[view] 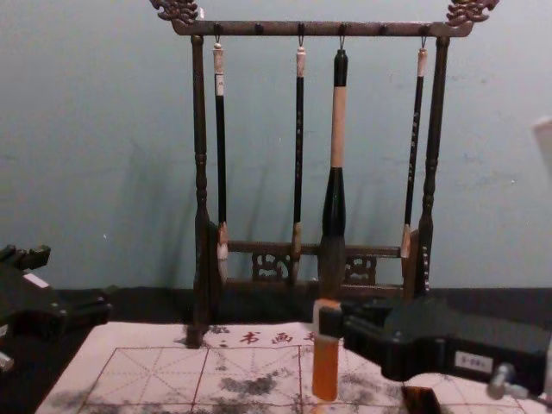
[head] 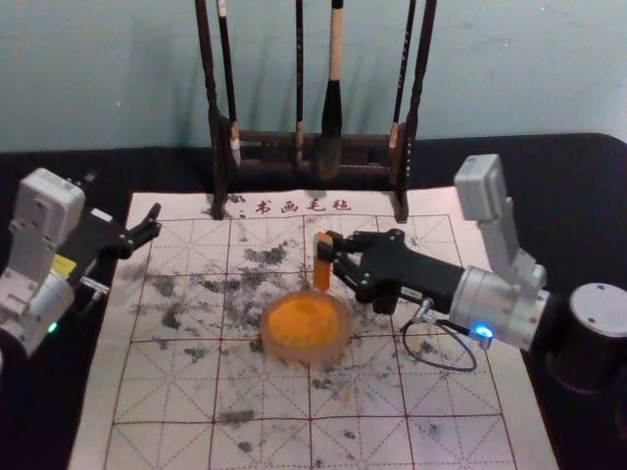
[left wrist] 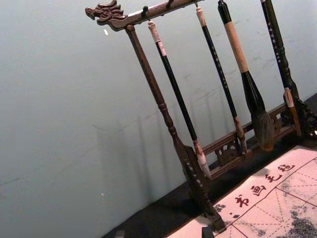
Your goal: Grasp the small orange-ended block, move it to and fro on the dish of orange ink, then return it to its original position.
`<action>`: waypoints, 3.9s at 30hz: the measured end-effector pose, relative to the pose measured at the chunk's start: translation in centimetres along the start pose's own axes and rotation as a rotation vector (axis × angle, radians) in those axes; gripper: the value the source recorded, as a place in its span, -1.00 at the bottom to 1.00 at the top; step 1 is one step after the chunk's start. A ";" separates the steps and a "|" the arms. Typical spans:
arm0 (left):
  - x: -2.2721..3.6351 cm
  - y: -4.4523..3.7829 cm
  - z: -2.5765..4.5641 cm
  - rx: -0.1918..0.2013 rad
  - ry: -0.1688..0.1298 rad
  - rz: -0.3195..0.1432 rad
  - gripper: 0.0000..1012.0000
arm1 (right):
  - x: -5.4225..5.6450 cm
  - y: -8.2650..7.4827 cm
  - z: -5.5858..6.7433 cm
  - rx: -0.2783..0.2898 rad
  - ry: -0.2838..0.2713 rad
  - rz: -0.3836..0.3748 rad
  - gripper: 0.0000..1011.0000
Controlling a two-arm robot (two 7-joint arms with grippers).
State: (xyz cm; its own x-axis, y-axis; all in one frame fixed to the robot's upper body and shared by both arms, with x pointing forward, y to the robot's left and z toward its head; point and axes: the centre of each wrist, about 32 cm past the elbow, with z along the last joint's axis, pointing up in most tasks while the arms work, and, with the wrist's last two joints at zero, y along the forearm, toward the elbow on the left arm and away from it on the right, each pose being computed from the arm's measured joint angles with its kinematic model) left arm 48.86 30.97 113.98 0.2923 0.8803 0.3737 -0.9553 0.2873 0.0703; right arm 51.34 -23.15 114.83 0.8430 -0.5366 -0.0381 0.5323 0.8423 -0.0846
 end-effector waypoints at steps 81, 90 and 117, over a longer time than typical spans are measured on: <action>0.00 0.00 0.00 0.000 0.000 0.000 0.98 | -0.6 2.4 -4.0 -0.035 -0.002 -0.026 -0.73; 0.00 0.00 0.00 0.000 0.000 0.000 0.98 | -0.5 2.2 -4.0 -0.036 -0.002 -0.028 -0.73; 0.00 0.00 0.00 0.000 0.000 0.000 0.98 | -0.7 1.2 -3.8 -0.035 0.005 -0.026 -0.73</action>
State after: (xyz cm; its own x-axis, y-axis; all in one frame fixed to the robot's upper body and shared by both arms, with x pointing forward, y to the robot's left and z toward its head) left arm 48.86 30.97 113.98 0.2923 0.8803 0.3737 -0.9552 0.2873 0.0703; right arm 51.09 -21.96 110.98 0.8287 -0.5583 -0.0400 0.5506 0.8260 -0.1205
